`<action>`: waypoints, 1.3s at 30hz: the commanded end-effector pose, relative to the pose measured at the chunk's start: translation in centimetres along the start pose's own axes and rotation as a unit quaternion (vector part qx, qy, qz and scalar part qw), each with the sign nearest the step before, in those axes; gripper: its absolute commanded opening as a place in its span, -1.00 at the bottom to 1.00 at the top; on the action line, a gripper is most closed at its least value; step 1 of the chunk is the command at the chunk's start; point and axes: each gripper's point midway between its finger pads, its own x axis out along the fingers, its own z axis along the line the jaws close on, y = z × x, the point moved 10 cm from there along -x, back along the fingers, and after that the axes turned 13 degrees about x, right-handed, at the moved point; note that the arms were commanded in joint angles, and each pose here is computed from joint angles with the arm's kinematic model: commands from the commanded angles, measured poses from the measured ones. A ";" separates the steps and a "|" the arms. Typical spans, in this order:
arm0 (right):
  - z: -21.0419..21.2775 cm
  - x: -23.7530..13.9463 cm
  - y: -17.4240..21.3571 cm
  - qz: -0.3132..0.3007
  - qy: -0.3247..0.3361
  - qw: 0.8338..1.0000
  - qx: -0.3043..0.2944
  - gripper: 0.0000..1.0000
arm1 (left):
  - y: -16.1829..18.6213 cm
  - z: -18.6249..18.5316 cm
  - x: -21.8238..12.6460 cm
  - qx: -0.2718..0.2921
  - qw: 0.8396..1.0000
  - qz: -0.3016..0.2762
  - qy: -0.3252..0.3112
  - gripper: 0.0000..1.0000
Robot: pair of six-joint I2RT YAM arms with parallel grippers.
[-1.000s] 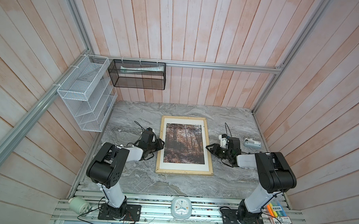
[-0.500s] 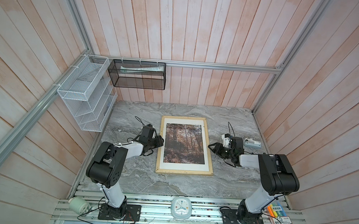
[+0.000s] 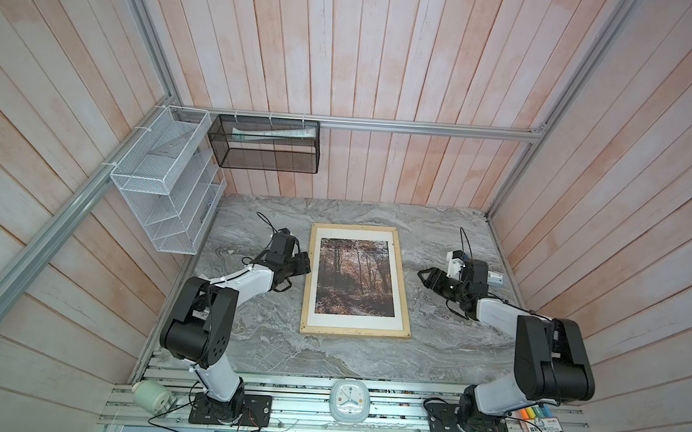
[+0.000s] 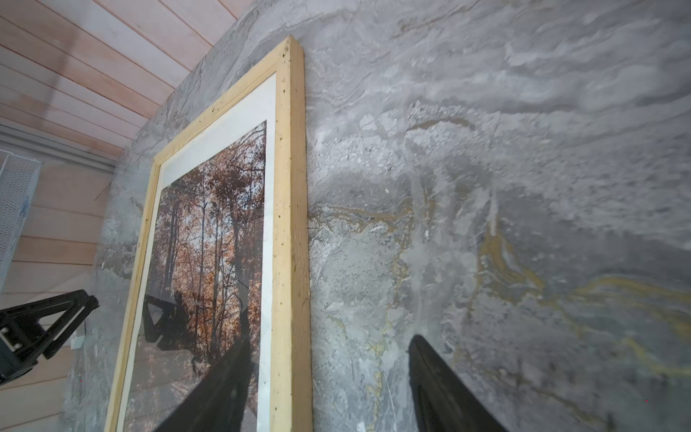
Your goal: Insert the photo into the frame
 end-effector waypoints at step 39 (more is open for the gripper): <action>1.8 -10.6 -2.3 -0.178 0.096 0.979 -0.029 0.96 | -0.1 4.2 -14.1 0.101 0.900 -0.300 -0.301 1.00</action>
